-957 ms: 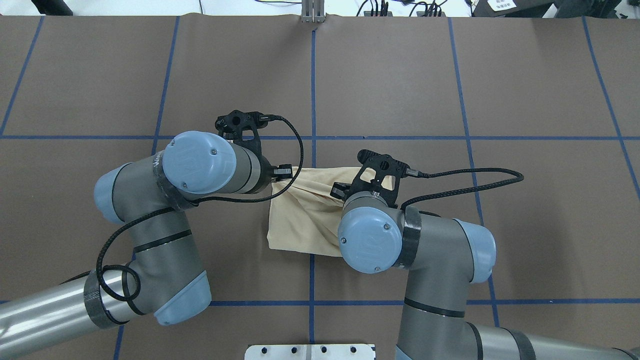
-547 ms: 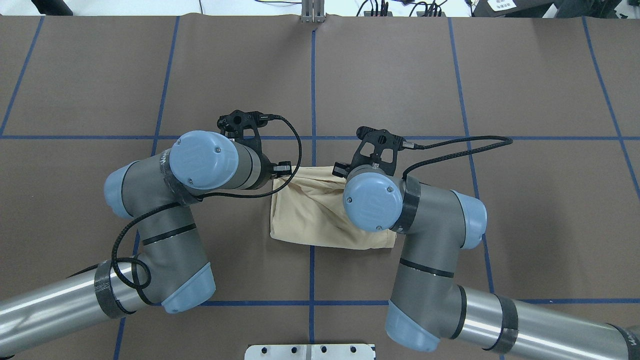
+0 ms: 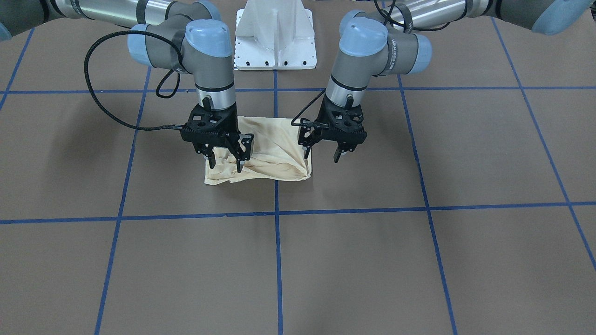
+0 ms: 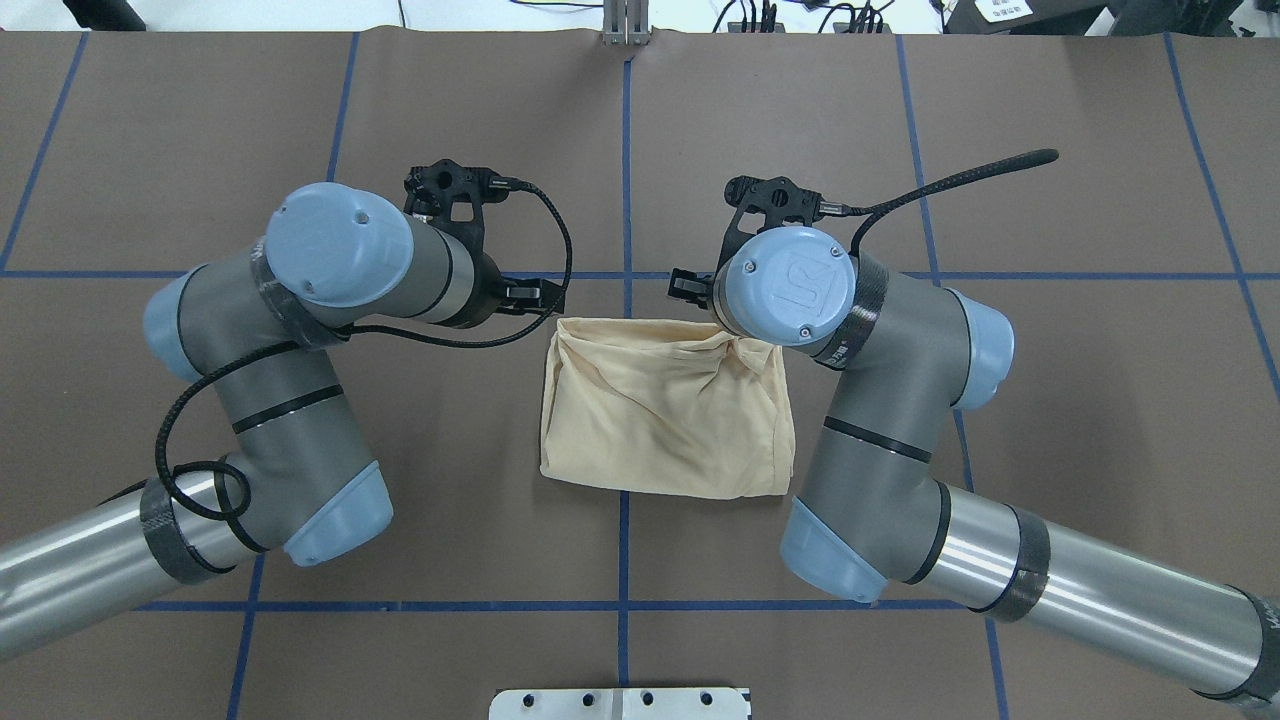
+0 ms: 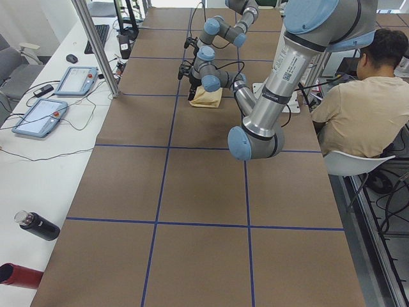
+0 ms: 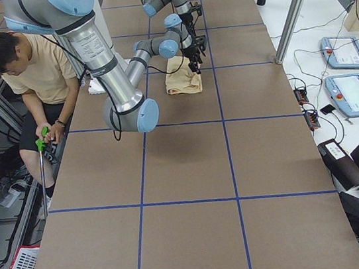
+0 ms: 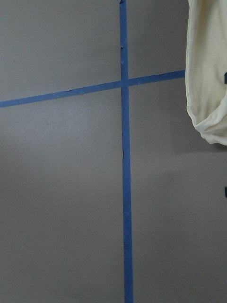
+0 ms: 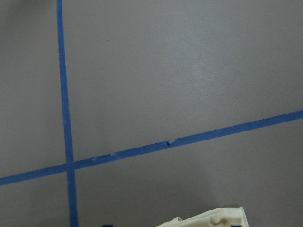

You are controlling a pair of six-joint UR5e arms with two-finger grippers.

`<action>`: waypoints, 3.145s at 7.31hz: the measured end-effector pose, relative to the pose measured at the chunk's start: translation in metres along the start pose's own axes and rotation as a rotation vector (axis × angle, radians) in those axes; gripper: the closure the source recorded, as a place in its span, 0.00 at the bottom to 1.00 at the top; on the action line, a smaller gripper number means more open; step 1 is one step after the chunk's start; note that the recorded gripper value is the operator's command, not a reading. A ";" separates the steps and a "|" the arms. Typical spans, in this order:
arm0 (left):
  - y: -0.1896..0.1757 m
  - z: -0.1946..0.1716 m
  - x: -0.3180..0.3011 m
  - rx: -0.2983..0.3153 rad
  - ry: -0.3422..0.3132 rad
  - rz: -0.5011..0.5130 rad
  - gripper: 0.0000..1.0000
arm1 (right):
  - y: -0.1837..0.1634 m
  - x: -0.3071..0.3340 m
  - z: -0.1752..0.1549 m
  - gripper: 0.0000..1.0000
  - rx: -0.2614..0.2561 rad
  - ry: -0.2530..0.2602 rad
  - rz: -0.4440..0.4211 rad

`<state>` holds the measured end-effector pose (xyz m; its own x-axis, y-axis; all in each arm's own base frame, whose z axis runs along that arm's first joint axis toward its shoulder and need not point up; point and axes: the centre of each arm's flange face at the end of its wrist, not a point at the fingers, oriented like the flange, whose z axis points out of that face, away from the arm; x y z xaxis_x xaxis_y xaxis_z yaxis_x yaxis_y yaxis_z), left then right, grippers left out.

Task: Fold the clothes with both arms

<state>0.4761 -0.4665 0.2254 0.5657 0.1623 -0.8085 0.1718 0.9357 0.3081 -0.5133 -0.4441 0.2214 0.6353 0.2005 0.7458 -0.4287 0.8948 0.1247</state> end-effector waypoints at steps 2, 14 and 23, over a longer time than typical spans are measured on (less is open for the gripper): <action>-0.001 -0.007 -0.012 -0.003 0.002 0.035 0.00 | 0.050 -0.014 -0.002 0.16 -0.003 -0.008 -0.042; 0.001 -0.016 -0.012 0.003 0.015 0.032 0.00 | -0.060 -0.006 0.112 0.61 0.125 0.125 -0.129; 0.018 -0.101 -0.127 0.018 -0.115 0.206 0.00 | -0.171 0.252 -0.048 0.00 -0.140 0.061 -0.331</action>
<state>0.3261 -0.4383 0.2832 0.6782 0.3112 -0.6658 0.0576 0.8806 0.4703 -0.2493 -0.5278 0.3566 0.7637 -0.0896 0.6393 -0.1039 0.9603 0.2587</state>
